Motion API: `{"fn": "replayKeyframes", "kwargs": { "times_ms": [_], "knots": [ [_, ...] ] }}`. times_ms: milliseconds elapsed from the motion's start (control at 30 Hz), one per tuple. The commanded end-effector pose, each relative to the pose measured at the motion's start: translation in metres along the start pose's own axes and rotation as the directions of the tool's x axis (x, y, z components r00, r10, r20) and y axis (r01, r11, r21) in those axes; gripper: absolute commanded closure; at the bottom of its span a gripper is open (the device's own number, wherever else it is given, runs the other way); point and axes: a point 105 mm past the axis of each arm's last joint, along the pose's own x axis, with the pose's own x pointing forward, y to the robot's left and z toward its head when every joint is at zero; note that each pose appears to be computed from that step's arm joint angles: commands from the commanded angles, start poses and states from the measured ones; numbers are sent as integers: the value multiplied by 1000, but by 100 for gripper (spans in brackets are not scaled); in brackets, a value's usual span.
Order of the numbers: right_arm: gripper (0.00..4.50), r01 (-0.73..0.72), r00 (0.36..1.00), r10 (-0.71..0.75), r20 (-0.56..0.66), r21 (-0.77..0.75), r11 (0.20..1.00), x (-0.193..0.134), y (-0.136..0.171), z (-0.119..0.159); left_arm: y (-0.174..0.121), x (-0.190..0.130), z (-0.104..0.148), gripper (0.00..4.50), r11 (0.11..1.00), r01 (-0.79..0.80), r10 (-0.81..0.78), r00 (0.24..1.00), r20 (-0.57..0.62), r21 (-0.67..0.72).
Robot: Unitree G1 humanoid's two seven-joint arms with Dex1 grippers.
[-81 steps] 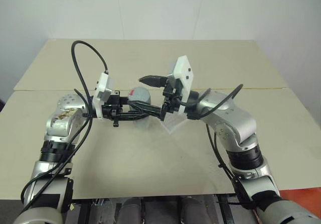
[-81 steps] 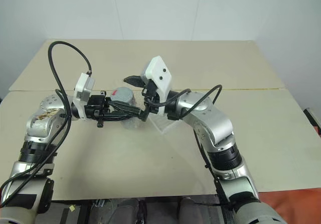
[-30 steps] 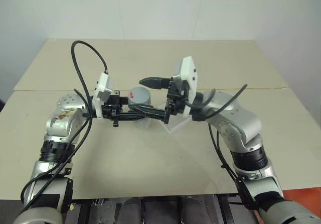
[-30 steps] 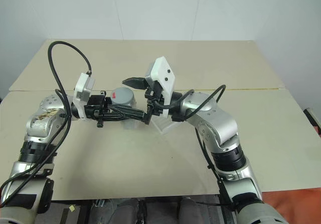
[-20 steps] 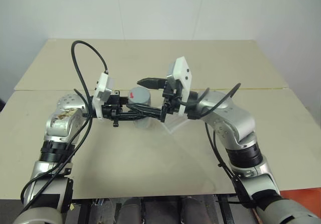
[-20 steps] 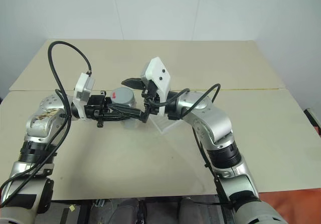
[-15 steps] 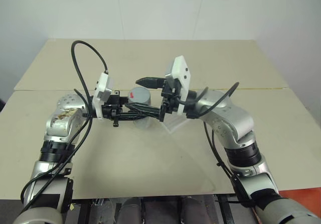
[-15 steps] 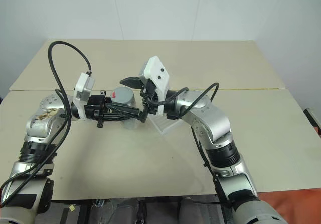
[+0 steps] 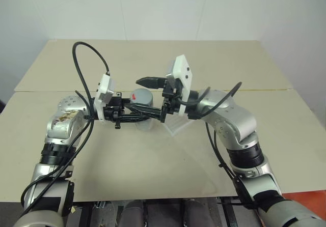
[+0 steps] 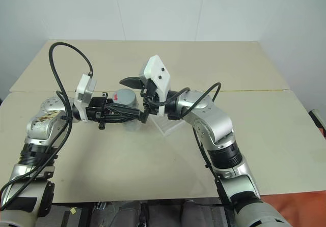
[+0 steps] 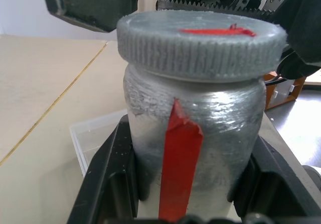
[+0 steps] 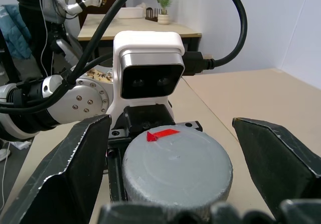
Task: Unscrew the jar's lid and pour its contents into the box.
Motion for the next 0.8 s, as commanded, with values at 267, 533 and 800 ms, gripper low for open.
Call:
{"fn": "replayKeyframes", "kwargs": {
  "times_ms": [267, 533, 800],
  "knots": [
    [176, -20, 1000, 20, 24, -22, 1000, 2, 3, 12, -3, -2, 10, 259, 999, 2, -2, 1000, 5, 44],
    [176, -27, 999, 28, 39, -22, 999, 0, 3, 17, -2, -4, 9, 259, 999, -2, 2, 1000, 0, 42],
    [176, -9, 995, 13, 95, -51, 999, -8, -3, 39, -6, -3, -6, 259, 1000, 14, -14, 1000, -21, -7]
  ]
}}
